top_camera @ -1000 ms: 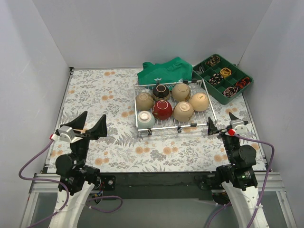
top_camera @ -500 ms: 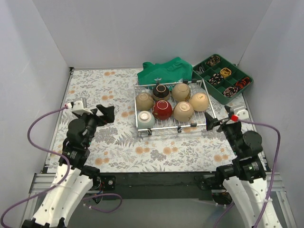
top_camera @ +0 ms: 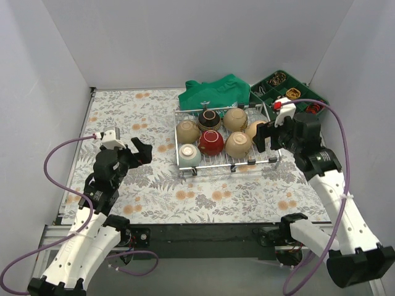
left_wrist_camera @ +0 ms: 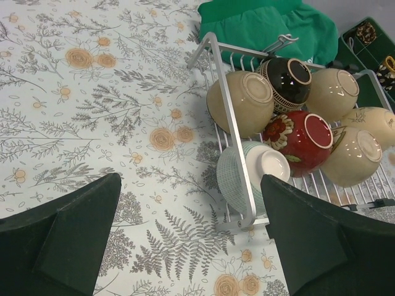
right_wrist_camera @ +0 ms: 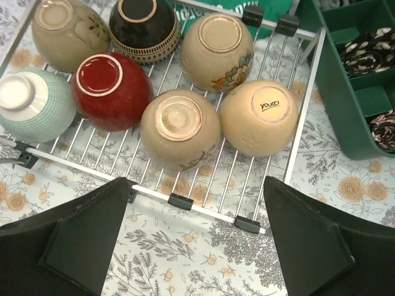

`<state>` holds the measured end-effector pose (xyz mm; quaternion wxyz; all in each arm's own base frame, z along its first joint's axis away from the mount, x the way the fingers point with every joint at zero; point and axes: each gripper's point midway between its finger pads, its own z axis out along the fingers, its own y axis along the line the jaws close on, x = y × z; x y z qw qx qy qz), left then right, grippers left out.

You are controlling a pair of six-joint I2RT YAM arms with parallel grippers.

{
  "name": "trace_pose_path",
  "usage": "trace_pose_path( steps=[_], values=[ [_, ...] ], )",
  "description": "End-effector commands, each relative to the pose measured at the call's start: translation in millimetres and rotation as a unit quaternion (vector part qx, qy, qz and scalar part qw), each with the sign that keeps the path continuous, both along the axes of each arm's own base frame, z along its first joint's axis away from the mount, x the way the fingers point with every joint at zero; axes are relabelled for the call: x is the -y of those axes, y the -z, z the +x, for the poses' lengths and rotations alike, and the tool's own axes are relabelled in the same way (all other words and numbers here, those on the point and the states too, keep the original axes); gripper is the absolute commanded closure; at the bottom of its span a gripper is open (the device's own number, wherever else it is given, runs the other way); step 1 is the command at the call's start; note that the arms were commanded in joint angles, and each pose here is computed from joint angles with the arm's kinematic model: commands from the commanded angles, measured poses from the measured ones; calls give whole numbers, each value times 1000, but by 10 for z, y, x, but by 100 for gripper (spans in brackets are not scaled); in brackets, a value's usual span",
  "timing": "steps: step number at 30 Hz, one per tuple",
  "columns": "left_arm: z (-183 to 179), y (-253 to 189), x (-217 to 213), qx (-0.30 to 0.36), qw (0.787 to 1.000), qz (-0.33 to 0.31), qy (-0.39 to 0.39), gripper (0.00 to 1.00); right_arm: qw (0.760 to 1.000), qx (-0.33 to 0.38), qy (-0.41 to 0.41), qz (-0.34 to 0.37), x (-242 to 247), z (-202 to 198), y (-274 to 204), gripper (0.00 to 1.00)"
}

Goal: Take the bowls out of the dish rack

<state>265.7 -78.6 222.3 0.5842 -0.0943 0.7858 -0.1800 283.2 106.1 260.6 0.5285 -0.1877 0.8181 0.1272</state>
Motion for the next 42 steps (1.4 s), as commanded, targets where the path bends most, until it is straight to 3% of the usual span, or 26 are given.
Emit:
trace_pose_path(
  steps=[1,12,16,20,42],
  values=[
    [-52,-18,14,4,1000,3,3,2,997,-72,6,-32,-45,131,89,1],
    [-110,-61,60,16,1000,3,13,2,976,-71,1,-205,-616,261,519,2],
    [-122,-54,73,16,1000,4,17,2,951,-53,1,-305,-790,338,722,2],
    [-127,-58,70,17,1000,4,17,2,930,-52,1,-363,-873,417,892,2],
    [-148,-36,117,15,999,4,28,2,871,-69,-29,-486,-1065,515,1611,4]
  ],
)
